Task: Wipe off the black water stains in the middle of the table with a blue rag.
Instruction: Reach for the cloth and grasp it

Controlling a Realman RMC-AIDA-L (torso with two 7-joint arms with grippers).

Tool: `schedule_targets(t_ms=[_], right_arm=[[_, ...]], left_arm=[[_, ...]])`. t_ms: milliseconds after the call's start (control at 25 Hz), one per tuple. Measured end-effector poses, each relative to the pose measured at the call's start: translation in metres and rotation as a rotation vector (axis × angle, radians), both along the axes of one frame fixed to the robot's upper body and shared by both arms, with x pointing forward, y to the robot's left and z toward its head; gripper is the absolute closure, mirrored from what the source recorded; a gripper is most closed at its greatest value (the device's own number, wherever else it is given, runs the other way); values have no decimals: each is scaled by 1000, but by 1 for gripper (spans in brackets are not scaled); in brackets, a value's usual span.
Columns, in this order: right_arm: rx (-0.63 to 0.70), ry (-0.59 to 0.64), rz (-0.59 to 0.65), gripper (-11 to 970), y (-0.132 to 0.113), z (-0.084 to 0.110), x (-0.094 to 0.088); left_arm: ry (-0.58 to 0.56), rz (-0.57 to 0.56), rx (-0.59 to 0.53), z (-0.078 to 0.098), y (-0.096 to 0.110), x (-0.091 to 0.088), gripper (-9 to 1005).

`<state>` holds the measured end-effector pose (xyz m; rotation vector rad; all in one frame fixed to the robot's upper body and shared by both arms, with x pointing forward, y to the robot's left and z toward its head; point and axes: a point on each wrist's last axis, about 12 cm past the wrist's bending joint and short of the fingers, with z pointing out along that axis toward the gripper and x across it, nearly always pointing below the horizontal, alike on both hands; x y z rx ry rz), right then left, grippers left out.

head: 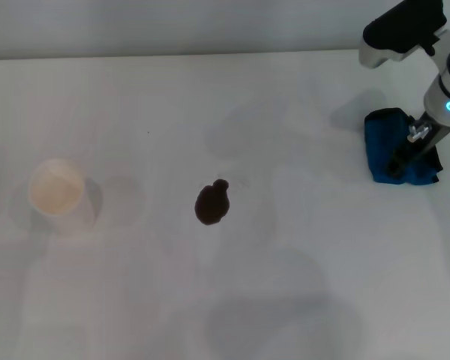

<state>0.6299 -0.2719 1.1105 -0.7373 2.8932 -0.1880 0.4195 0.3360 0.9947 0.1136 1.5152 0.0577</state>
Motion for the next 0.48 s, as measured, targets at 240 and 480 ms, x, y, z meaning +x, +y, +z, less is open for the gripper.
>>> schedule_targets(t_ms=[240,480], right_arm=[[2,-2,-7,309,-3,-3,-1],[0,5,-5,334,-2,-2,-1]], left_arm=[[-1,2,0,0,0,-1,117],[-4,-2,2,1,0,1,117]])
